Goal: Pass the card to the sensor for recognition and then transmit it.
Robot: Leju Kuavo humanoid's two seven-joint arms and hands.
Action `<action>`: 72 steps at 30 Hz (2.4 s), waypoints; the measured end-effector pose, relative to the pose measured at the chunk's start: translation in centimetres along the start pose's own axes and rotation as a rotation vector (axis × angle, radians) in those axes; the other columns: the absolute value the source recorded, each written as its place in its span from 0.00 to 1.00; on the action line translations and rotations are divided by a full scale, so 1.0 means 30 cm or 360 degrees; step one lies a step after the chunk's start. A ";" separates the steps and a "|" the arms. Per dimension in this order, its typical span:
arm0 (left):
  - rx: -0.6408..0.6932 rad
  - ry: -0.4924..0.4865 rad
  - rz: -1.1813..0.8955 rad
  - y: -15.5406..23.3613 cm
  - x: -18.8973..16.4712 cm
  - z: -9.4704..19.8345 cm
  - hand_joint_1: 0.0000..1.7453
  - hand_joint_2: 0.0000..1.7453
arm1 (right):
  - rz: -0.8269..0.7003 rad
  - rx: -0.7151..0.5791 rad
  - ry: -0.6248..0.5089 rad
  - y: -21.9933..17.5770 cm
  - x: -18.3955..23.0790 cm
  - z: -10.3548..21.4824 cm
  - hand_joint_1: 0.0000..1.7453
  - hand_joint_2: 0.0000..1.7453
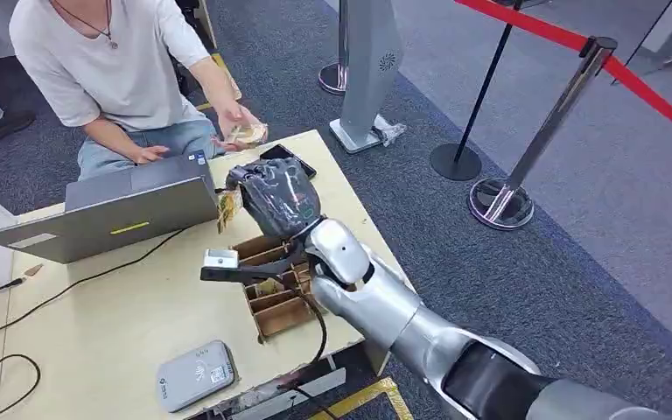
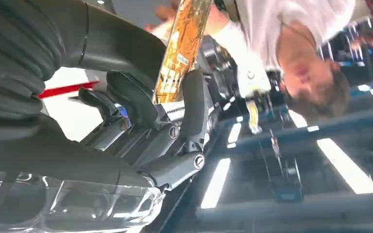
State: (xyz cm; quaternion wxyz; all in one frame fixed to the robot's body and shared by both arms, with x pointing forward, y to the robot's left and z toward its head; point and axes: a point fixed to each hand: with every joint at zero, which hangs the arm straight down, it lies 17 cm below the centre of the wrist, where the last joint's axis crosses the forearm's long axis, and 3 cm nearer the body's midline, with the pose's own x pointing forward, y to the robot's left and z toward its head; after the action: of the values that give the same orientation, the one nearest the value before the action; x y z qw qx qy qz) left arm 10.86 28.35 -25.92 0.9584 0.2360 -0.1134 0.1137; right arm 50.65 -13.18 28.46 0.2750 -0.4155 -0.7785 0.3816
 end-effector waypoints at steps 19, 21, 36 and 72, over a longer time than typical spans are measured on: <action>0.0009 0.0014 -0.0048 0.003 0.003 -0.001 0.00 0.00 | 0.0128 -0.0182 -0.0024 -0.057 0.015 -0.284 1.00 1.00; 0.0015 0.0028 -0.0045 0.005 -0.002 -0.001 0.00 0.00 | 0.0147 -0.0152 -0.0015 -0.028 0.018 -0.294 1.00 1.00; 0.0024 0.0044 -0.0024 0.010 -0.015 -0.002 0.00 0.00 | 0.0206 0.0028 0.0059 0.104 0.000 -0.322 0.00 0.00; 0.0043 0.0088 0.0055 0.013 -0.060 0.006 0.00 0.00 | -0.2480 0.0041 -0.0074 0.034 0.430 0.228 0.00 0.00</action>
State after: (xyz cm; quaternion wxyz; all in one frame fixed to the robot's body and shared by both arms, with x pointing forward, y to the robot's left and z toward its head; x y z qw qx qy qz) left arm 9.02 28.29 -26.08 0.9558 0.2438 -0.0892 0.1382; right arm 39.51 -4.24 25.23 0.4524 0.2626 -0.8469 0.0960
